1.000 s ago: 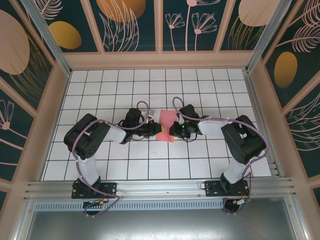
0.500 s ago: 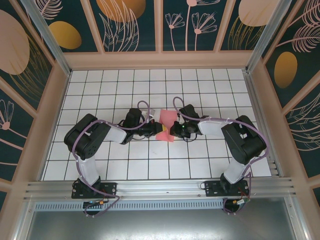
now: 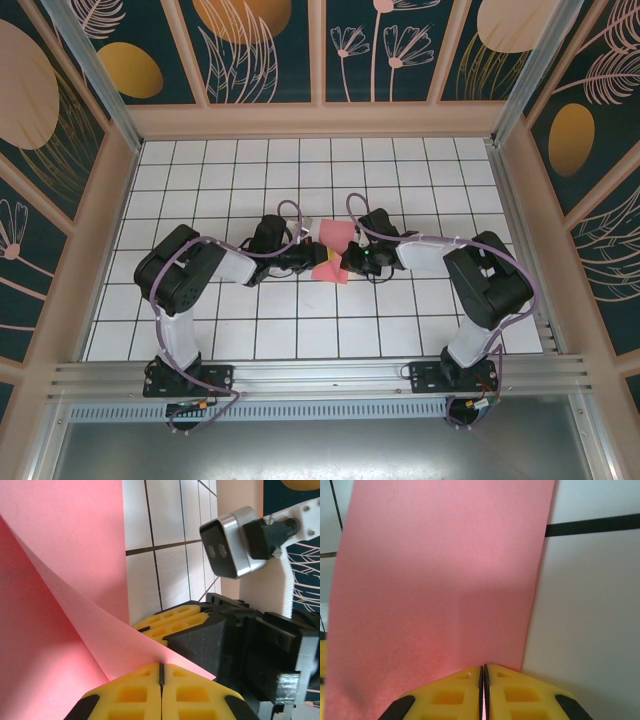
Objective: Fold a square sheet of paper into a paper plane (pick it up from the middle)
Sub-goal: Fold the triangle a second time at the center of the table.
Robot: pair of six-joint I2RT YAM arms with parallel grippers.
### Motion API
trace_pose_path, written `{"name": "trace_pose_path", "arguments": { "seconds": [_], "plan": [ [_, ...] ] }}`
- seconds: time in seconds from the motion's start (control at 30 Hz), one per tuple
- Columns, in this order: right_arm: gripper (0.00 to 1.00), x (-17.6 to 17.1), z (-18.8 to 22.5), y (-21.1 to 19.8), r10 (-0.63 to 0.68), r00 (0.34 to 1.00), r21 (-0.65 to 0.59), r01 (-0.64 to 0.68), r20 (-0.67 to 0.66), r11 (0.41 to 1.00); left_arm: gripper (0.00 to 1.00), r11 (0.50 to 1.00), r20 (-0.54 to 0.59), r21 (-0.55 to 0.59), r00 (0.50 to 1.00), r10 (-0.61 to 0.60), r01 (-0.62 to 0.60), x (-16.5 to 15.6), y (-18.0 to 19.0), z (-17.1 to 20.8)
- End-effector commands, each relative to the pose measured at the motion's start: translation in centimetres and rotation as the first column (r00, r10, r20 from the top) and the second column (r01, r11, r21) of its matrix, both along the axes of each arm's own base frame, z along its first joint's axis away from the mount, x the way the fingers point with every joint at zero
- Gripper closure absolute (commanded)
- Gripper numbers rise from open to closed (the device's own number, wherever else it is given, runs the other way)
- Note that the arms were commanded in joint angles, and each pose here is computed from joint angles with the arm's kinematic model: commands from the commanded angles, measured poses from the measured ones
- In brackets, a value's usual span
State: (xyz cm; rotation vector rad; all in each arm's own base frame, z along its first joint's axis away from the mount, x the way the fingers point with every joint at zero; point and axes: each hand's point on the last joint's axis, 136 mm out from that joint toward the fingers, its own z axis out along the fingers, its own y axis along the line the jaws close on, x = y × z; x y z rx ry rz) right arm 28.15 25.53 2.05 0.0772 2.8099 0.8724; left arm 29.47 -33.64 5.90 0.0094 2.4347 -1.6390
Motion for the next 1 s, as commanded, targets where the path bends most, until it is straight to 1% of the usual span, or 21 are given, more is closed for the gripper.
{"name": "trace_pose_path", "arguments": {
  "seconds": [0.0,0.13,0.2,0.3,0.33,0.4,0.53,0.7,0.83,0.97],
  "plan": [
    [0.86,1.1,2.2,-0.1,-0.032,0.997,0.030,0.030,0.069,0.999,0.92,1.000,0.015,-0.009,1.000,-0.003,0.003,0.5,-0.6,0.2],
    [0.82,1.3,3.5,-0.8,-0.066,0.992,0.054,0.060,0.105,0.997,0.92,1.000,0.011,-0.006,1.000,-0.002,0.002,0.5,-0.7,0.0],
    [0.77,1.1,3.9,-1.4,-0.088,0.989,0.049,0.082,0.118,0.995,0.92,1.000,0.009,-0.005,1.000,-0.001,0.001,0.6,-0.7,0.0],
    [0.75,0.7,4.5,-2.2,-0.114,0.984,0.050,0.108,0.137,0.993,0.92,1.000,0.010,-0.003,1.000,0.003,-0.003,0.7,-0.7,-0.1],
    [0.73,1.0,4.8,-2.9,-0.140,0.979,0.058,0.133,0.145,0.989,0.92,1.000,0.010,-0.003,1.000,0.003,-0.003,0.7,-0.7,-0.1],
    [0.68,1.0,5.8,-3.0,-0.148,0.974,0.106,0.131,0.174,0.986,0.92,1.000,0.007,0.000,1.000,0.004,-0.004,0.7,-0.7,-0.2],
    [0.60,0.7,7.5,-1.6,-0.108,0.972,0.208,0.065,0.206,0.976,0.93,1.000,0.005,0.003,1.000,0.004,-0.004,0.6,-0.7,-0.3],
    [0.57,0.5,7.8,-0.2,-0.059,0.978,0.262,0.004,0.200,0.965,0.93,1.000,0.005,0.006,1.000,0.008,-0.008,0.7,-0.6,-0.3],
    [0.57,0.7,7.4,0.3,-0.035,0.980,0.255,-0.016,0.194,0.967,0.93,1.000,0.007,0.007,1.000,0.008,-0.008,0.7,-0.6,-0.3],
    [0.60,0.9,6.4,0.7,-0.016,0.985,0.234,-0.025,0.171,0.972,0.93,1.000,0.007,0.006,1.000,0.009,-0.009,0.8,-0.6,-0.1]
  ]
}}
